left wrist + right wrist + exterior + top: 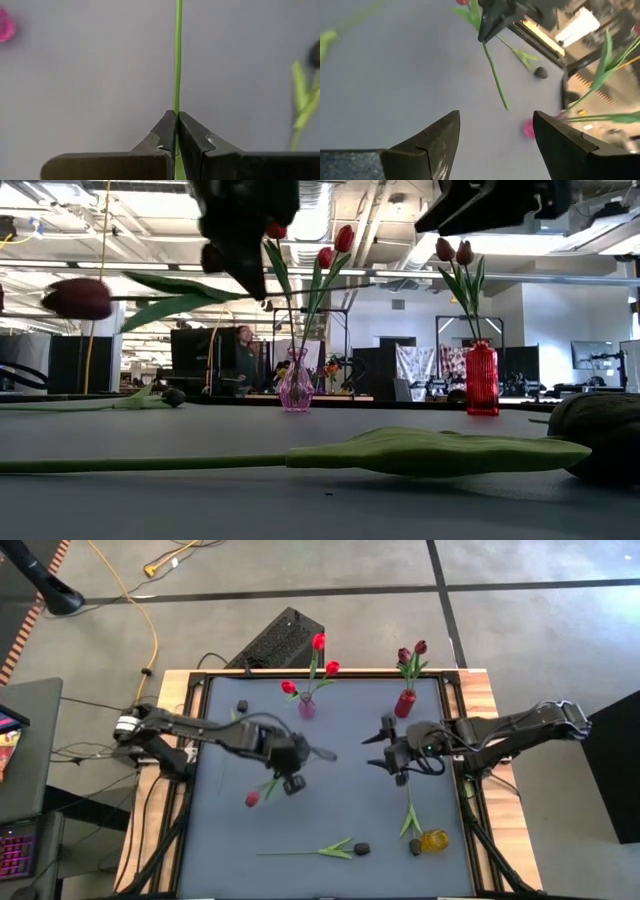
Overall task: Sort flowers into vase by color
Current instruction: Put the red flower into the red vase
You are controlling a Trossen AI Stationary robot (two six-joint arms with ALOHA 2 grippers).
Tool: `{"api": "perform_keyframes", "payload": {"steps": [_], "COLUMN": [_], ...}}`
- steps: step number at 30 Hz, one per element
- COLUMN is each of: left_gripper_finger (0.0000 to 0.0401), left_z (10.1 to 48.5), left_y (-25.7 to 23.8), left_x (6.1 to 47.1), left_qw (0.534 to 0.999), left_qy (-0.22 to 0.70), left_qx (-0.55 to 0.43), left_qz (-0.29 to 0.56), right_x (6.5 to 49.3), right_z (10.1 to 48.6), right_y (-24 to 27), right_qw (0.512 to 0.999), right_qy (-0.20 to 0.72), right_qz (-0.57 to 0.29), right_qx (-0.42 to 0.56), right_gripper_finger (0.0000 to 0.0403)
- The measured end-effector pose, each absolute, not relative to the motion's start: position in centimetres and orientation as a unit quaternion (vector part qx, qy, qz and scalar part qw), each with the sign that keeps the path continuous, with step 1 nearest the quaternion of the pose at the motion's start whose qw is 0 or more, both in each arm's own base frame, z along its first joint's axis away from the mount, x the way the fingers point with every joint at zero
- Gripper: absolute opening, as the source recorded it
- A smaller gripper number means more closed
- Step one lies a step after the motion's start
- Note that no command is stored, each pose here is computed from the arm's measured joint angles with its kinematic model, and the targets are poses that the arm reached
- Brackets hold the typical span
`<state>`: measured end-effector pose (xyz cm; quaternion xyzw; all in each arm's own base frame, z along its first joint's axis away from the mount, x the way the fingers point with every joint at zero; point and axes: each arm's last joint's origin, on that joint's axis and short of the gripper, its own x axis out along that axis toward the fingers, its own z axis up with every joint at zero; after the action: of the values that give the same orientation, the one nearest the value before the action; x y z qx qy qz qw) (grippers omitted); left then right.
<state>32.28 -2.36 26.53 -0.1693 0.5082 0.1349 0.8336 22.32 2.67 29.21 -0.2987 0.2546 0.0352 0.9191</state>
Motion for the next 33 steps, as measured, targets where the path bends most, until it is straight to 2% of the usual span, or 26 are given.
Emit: {"api": "perform_keyframes", "payload": {"steps": [8, 12, 17, 24, 28, 33], "left_gripper_finger": [0.0, 0.0, 0.0, 0.0, 0.0, 0.0], "left_z": [26.8, 27.2, 27.3, 27.3, 27.2, 27.2], "left_y": [1.3, 2.1, 2.7, 2.8, 2.8, 2.9], "left_x": [33.9, 34.3, 34.4, 34.4, 34.3, 34.3], "left_qw": [0.849, 0.848, 0.843, 0.835, 0.835, 0.835], "left_qy": [0.437, 0.409, 0.399, 0.397, 0.396, 0.391], "left_qx": [-0.291, -0.333, -0.355, -0.373, -0.371, -0.372], "left_qz": [0.061, 0.055, 0.07, 0.08, 0.087, 0.108], "right_x": [24.4, 26.0, 28.1, 30.1, 30.8, 31.1], "right_z": [27.2, 25.9, 24.9, 23.1, 22.2, 22.0], "right_y": [1.9, 1.9, 2.2, 2.8, 2.8, 3.0], "right_qw": [0.848, 0.812, 0.768, 0.723, 0.699, 0.694], "right_qy": [0.294, 0.315, 0.324, 0.329, 0.342, 0.341], "right_qz": [0.056, 0.022, -0.052, -0.073, -0.085, -0.099], "right_qx": [-0.437, -0.491, -0.551, -0.603, -0.622, -0.626], "right_gripper_finger": [0.0278, 0.0278, 0.0278, 0.0276, 0.0261, 0.023]}}
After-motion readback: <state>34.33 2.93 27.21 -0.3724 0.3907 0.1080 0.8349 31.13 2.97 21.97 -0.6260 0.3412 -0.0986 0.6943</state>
